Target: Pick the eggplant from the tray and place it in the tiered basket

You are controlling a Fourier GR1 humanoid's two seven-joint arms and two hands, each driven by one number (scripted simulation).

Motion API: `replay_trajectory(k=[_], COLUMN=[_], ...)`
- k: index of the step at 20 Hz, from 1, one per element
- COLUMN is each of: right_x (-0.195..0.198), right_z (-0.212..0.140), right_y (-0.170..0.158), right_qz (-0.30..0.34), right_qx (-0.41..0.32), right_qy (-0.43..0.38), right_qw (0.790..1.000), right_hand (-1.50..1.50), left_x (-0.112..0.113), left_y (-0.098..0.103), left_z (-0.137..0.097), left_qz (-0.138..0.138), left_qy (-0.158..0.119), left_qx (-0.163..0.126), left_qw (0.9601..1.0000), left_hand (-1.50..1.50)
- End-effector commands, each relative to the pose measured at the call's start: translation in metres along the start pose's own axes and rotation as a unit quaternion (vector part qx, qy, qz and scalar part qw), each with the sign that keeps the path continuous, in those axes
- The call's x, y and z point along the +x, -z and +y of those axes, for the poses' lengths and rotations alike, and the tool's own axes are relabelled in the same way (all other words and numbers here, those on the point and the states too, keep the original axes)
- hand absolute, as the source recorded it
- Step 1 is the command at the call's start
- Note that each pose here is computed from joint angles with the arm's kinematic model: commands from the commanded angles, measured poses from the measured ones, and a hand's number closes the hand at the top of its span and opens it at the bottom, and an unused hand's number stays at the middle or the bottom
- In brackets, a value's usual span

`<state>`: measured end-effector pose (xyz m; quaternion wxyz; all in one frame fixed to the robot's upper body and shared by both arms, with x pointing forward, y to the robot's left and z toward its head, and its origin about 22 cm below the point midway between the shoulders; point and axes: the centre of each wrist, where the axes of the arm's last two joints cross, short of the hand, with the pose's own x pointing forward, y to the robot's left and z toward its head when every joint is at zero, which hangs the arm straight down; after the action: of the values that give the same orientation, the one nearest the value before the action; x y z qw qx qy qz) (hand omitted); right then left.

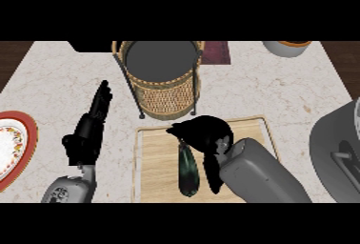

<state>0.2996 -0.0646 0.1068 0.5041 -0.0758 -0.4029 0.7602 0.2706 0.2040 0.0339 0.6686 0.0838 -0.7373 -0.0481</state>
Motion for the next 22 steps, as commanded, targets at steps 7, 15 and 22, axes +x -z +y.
replay_trajectory(k=[7,15,22], right_x=[0.006,-0.014,0.0], right_z=[0.027,0.022,0.03], right_y=[0.031,0.024,0.037], right_qz=[0.008,0.016,0.009], right_qx=[0.02,0.022,0.019], right_qy=[-0.014,0.006,0.01], right_qw=[1.0,1.0,1.0], right_hand=[-1.5,-1.5,-1.5], left_x=[-0.019,-0.014,0.001], left_y=[-0.013,-0.003,-0.007], left_z=[0.0,0.005,-0.017], left_qz=[0.0,0.003,0.001], left_qy=[-0.001,-0.005,-0.002], left_qx=[-0.012,-0.005,-0.001], left_qw=[0.9999,1.0,1.0], left_hand=[0.0,0.0,0.0])
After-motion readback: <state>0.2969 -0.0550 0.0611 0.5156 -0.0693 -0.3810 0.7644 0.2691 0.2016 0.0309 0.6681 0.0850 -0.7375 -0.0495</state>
